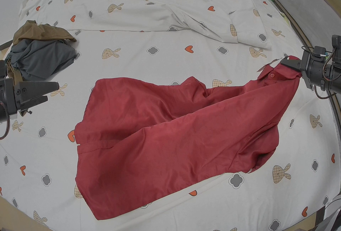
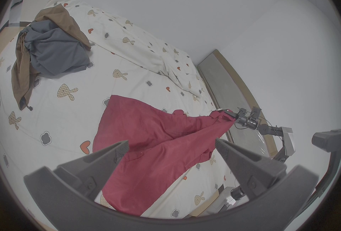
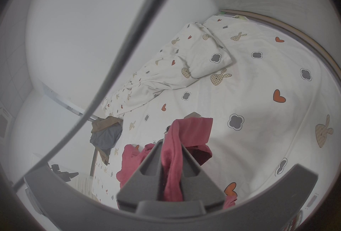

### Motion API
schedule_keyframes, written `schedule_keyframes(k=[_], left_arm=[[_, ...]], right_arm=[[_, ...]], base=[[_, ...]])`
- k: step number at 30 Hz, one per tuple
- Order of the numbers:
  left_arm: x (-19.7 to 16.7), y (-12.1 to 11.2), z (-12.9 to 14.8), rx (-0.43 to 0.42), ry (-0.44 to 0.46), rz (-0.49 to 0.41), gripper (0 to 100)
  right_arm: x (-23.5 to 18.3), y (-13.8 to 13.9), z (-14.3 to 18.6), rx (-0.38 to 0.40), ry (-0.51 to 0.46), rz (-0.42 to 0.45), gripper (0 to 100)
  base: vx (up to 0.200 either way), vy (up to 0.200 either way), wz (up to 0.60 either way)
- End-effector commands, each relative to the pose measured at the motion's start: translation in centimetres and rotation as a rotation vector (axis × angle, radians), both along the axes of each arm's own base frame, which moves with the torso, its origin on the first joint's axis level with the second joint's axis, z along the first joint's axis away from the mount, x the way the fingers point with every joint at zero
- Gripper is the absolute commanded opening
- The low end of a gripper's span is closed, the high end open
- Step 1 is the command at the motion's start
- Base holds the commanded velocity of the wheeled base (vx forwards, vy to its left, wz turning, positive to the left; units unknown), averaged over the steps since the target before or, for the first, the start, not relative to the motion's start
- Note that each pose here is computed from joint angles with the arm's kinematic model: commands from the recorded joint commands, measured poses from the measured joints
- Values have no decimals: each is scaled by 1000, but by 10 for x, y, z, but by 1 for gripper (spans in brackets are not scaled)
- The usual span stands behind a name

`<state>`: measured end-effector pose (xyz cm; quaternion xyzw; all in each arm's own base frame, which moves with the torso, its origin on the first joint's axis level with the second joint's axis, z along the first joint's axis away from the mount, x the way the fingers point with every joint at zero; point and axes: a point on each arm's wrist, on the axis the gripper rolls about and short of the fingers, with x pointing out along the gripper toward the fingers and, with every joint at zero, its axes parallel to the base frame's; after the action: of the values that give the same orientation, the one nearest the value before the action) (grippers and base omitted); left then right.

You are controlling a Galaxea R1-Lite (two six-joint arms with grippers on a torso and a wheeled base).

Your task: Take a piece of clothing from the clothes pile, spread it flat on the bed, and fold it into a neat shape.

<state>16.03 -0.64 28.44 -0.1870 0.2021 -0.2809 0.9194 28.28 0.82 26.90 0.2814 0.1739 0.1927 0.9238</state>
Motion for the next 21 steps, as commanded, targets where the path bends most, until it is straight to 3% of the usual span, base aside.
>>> schedule_keyframes(k=[1, 2, 8, 14, 15, 19, 21], left_arm=[[2, 0, -2, -1, 7, 1, 100], [2, 0, -3, -1, 8, 1, 100], [3, 0, -3, -1, 10, 1, 100], [2, 0, -3, 0, 7, 0, 100], [3, 0, -3, 0, 9, 0, 100], [3, 0, -3, 0, 9, 0, 100], [3, 0, -3, 1, 8, 0, 100]], right_arm=[[11, -4, -11, -1, 38, -13, 0], [10, -4, -12, -1, 41, -10, 100], [-2, -5, -6, -4, 23, -17, 100], [-27, -16, 8, -58, -49, -50, 100], [-43, -27, 12, -179, -70, -72, 100], [-52, -31, 10, -293, -39, -47, 100], [-50, -29, 9, -301, -44, -27, 100]], base=[[0, 0, 0], [0, 0, 0], [0, 0, 0], [0, 0, 0], [0, 0, 0], [0, 0, 0], [0, 0, 0]])
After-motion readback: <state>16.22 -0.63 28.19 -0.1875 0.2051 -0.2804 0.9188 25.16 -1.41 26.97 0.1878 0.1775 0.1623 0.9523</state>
